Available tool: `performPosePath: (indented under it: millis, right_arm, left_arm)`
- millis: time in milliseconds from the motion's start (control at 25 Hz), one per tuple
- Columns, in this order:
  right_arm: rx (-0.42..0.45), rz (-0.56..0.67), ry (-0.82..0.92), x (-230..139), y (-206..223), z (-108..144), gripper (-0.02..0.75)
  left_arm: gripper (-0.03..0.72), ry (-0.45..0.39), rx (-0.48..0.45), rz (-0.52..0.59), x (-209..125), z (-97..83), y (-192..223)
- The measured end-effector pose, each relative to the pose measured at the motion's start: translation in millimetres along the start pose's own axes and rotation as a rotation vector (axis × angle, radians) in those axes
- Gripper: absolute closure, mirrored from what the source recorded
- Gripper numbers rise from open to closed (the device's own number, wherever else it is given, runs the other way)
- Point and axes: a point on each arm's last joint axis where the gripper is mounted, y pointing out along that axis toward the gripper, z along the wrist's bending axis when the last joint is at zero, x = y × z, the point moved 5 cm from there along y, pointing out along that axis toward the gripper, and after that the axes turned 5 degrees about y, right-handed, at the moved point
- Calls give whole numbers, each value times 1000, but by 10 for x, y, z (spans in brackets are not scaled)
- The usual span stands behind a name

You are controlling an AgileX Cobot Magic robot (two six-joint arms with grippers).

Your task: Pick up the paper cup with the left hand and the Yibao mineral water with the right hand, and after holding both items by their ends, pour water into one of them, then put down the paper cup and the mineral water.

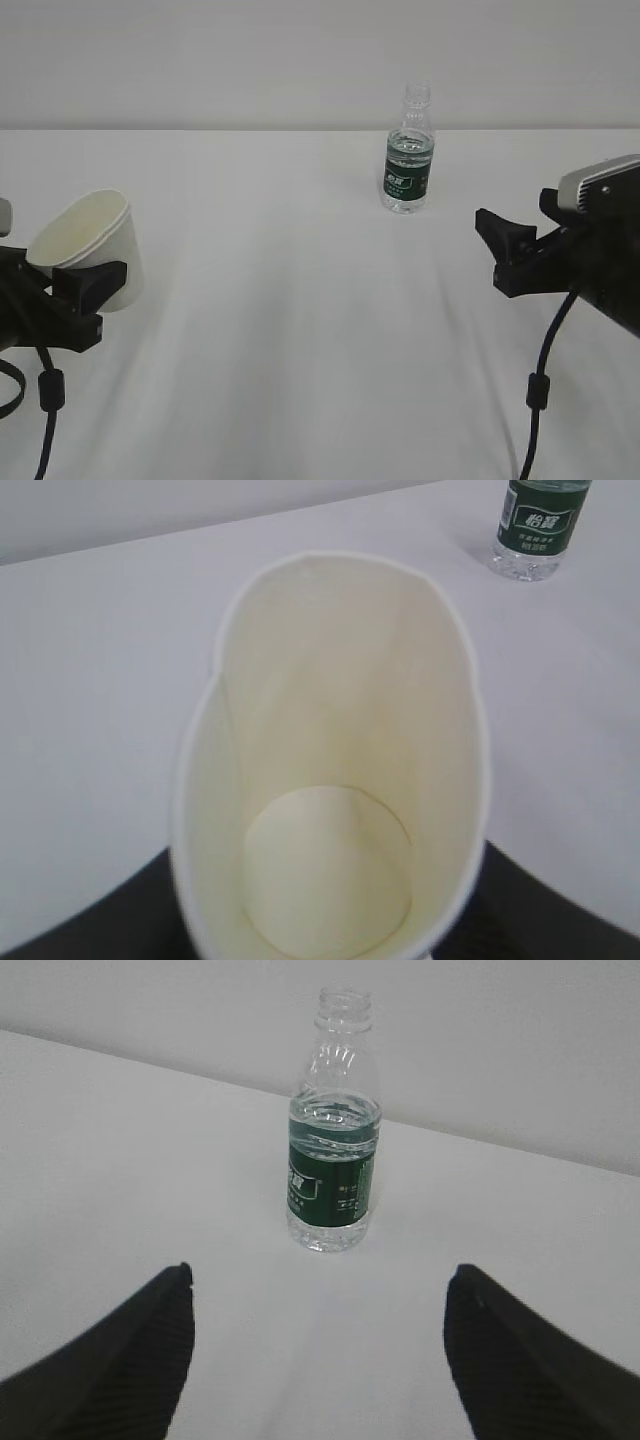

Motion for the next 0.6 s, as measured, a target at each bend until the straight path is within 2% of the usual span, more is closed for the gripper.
performPosePath:
  millis: [200,240,600]
  right_arm:
    - [10,-10,4,-77,84,12,147]
    - [10,-6,6,-97,98,12,147]
    - [17,-9,2,-121,265,15,147]
  left_arm:
    - [315,0,0,0,0,0,0]
    - [297,0,0,2,-3,0,0]
    - [315,1,0,2,-3,0,0]
